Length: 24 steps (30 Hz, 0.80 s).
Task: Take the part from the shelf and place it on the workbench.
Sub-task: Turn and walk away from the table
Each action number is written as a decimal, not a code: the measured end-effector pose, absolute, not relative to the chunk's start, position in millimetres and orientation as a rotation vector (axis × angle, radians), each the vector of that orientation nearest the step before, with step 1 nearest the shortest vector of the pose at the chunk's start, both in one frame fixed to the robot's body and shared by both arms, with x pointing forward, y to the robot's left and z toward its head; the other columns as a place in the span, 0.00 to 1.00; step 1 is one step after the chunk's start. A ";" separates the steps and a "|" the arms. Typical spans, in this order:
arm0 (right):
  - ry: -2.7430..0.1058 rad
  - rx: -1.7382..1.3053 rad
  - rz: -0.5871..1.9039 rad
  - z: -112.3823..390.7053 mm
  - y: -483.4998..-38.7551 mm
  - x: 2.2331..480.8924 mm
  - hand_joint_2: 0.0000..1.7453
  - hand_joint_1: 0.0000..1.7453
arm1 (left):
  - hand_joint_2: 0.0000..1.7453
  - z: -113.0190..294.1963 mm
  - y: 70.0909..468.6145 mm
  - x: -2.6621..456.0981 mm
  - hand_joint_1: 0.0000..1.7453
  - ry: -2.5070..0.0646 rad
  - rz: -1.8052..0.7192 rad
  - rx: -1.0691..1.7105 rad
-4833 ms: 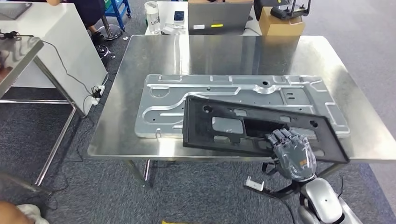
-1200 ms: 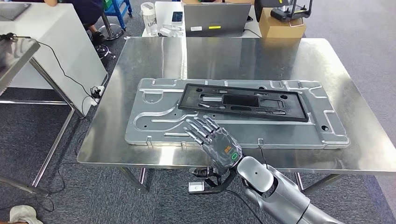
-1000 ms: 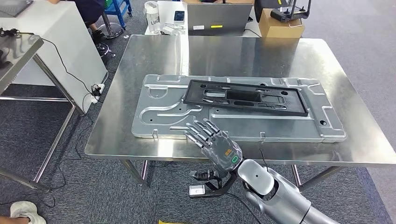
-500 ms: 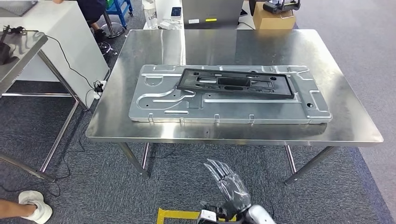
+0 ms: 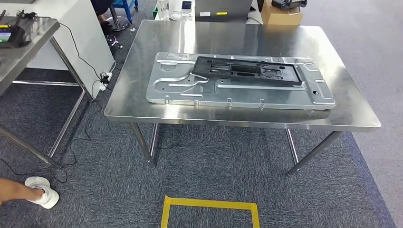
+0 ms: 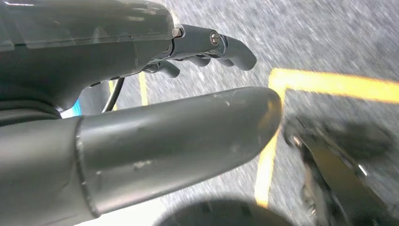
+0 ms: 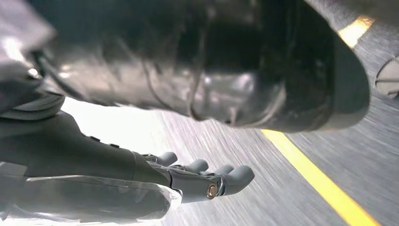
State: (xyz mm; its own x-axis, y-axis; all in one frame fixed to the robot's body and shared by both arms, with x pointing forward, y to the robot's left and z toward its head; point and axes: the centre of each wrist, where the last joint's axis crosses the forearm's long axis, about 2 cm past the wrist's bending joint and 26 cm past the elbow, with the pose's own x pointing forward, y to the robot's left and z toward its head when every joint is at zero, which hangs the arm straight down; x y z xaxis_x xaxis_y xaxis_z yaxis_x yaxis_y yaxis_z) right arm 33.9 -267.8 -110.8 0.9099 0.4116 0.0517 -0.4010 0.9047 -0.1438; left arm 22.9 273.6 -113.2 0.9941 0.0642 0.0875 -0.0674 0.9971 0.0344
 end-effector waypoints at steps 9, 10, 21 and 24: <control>-0.065 -0.116 0.204 -112.5 -277.8 29.3 0.50 0.00 | 0.00 -113.3 273.2 21.9 0.00 -0.101 0.061 0.029; -0.076 -0.113 0.204 -112.6 -277.2 28.6 0.75 0.00 | 0.00 -113.4 274.5 21.4 0.00 -0.099 0.059 0.031; -0.099 -0.062 0.218 -112.5 -270.1 29.4 1.00 0.00 | 0.00 -113.4 278.2 22.5 0.00 -0.034 0.039 0.051; -0.098 -0.044 0.231 -112.3 -265.9 29.4 1.00 0.00 | 0.00 -113.1 278.3 25.8 0.00 -0.026 0.037 0.055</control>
